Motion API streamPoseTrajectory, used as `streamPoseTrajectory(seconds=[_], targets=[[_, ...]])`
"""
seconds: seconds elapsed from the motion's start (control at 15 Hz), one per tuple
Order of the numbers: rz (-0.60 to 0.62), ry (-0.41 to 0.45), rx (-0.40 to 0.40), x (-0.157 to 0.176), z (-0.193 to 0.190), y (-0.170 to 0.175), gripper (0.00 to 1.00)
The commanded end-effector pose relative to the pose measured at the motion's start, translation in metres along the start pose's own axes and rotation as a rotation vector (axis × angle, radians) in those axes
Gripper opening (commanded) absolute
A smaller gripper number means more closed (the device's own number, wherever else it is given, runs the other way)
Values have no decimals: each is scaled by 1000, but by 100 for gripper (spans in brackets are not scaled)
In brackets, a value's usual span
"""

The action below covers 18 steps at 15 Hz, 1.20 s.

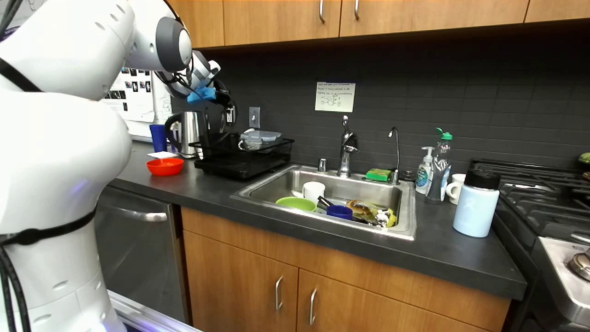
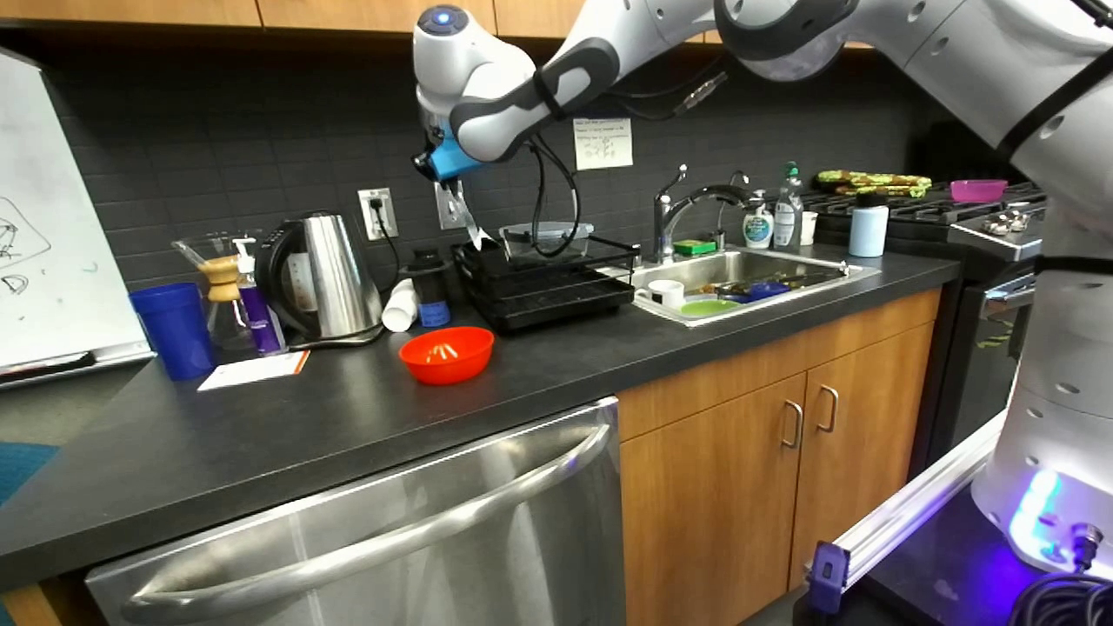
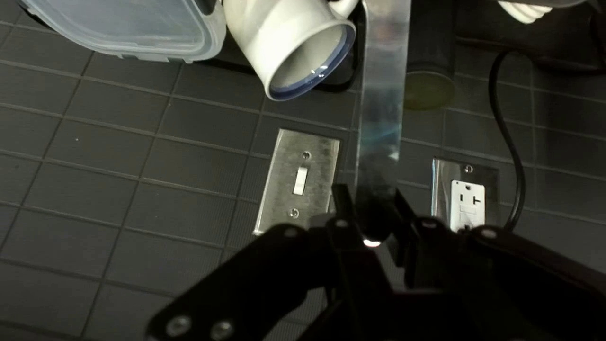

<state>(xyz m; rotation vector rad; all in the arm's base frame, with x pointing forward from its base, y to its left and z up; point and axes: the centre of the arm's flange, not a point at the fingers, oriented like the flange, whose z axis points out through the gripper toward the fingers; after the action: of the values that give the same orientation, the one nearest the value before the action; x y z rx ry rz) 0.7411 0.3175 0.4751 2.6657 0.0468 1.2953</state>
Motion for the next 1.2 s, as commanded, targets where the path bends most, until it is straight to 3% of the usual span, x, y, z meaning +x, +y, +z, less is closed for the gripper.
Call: streamPoseTrajectory(seconds=[0.0,0.6,1.13], targets=[[30,45,3,-4,-22,8,5],[63,57,29,-8,-40,0,5],[47,83,42,-3,-80,-11,5]])
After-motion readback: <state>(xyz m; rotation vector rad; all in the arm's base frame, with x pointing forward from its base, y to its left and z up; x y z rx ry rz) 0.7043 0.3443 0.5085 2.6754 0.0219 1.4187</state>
